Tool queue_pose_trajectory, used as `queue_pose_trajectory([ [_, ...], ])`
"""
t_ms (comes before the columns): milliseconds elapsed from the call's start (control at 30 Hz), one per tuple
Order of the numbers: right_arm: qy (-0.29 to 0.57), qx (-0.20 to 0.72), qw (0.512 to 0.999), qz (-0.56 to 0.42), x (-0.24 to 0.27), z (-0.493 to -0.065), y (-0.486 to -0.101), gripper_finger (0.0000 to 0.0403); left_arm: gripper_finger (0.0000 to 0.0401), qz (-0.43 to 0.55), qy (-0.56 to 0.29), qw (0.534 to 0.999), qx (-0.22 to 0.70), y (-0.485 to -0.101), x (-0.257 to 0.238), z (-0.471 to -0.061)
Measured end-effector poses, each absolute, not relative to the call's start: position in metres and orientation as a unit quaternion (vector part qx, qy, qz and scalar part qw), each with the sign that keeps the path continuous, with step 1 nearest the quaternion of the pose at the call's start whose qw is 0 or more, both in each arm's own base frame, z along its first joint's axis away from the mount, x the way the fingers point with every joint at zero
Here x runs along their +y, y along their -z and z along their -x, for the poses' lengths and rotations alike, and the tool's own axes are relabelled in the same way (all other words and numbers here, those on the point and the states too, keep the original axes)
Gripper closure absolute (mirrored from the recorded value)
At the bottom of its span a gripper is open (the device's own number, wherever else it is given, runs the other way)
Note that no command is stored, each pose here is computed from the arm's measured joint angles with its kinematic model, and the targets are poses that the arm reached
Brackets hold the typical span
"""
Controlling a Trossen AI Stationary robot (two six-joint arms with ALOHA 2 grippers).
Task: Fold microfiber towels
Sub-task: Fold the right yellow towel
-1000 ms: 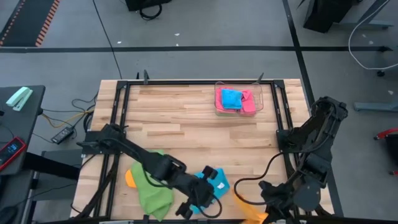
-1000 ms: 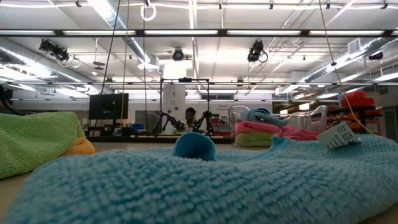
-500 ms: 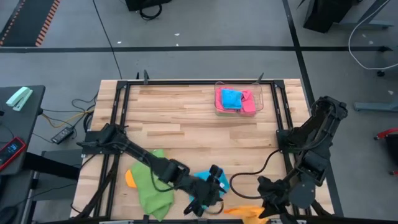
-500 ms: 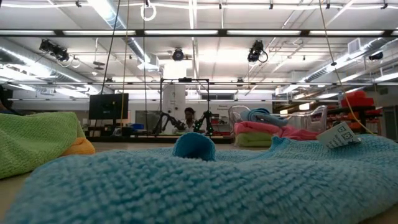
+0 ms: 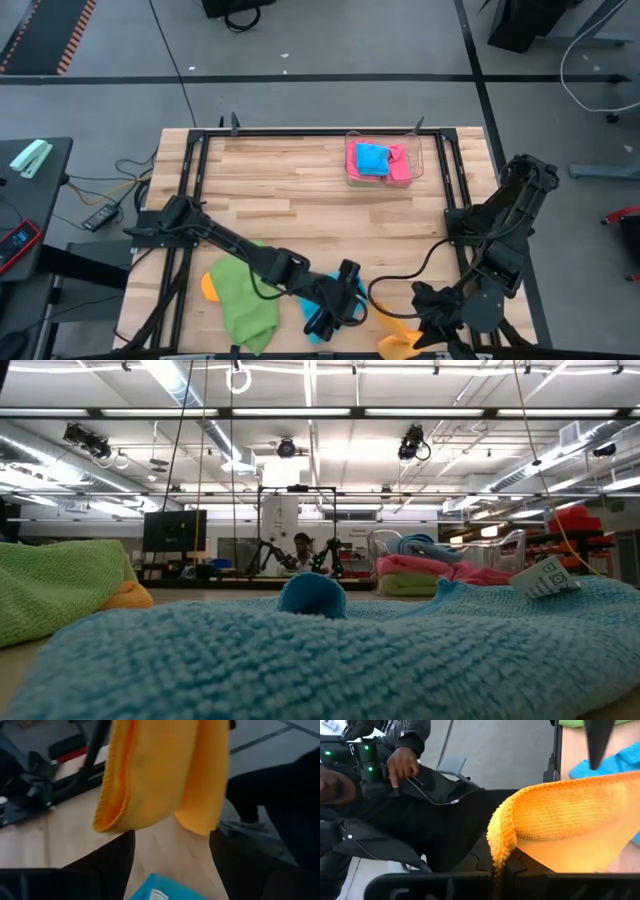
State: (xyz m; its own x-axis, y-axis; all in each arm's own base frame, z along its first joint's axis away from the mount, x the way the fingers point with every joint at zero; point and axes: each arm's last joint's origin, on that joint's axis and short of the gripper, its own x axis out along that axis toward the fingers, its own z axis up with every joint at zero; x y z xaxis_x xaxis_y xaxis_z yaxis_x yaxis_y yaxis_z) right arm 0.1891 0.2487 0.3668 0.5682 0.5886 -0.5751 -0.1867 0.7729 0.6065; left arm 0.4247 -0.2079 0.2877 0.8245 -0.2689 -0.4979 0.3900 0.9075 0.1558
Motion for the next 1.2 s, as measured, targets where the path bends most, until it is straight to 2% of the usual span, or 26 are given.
queue_pose_trajectory([
  [133, -0.227, 0.405, 0.849, -0.250, 0.249, -0.189, -0.367, 0.0397, 0.0150, -0.113, 0.140, 0.950, 0.256, -0.285, -0.200, -0.427],
  [333, -0.228, 0.405, 0.849, -0.250, 0.249, -0.189, -0.367, 0.0397, 0.0171, -0.093, 0.145, 0.950, 0.260, -0.281, -0.191, -0.434],
  [500, -0.229, 0.404, 0.850, -0.247, 0.249, -0.189, -0.367, 0.0397, 0.0166, -0.061, 0.209, 0.940, 0.262, -0.280, -0.192, -0.436],
  [767, -0.232, 0.403, 0.852, -0.242, 0.249, -0.189, -0.367, 0.0397, 0.0167, -0.125, 0.241, 0.925, 0.268, -0.273, -0.205, -0.429],
  [1200, -0.228, 0.401, 0.853, -0.243, 0.247, -0.192, -0.367, 0.0397, 0.0172, -0.059, 0.208, 0.937, 0.274, -0.275, -0.191, -0.437],
])
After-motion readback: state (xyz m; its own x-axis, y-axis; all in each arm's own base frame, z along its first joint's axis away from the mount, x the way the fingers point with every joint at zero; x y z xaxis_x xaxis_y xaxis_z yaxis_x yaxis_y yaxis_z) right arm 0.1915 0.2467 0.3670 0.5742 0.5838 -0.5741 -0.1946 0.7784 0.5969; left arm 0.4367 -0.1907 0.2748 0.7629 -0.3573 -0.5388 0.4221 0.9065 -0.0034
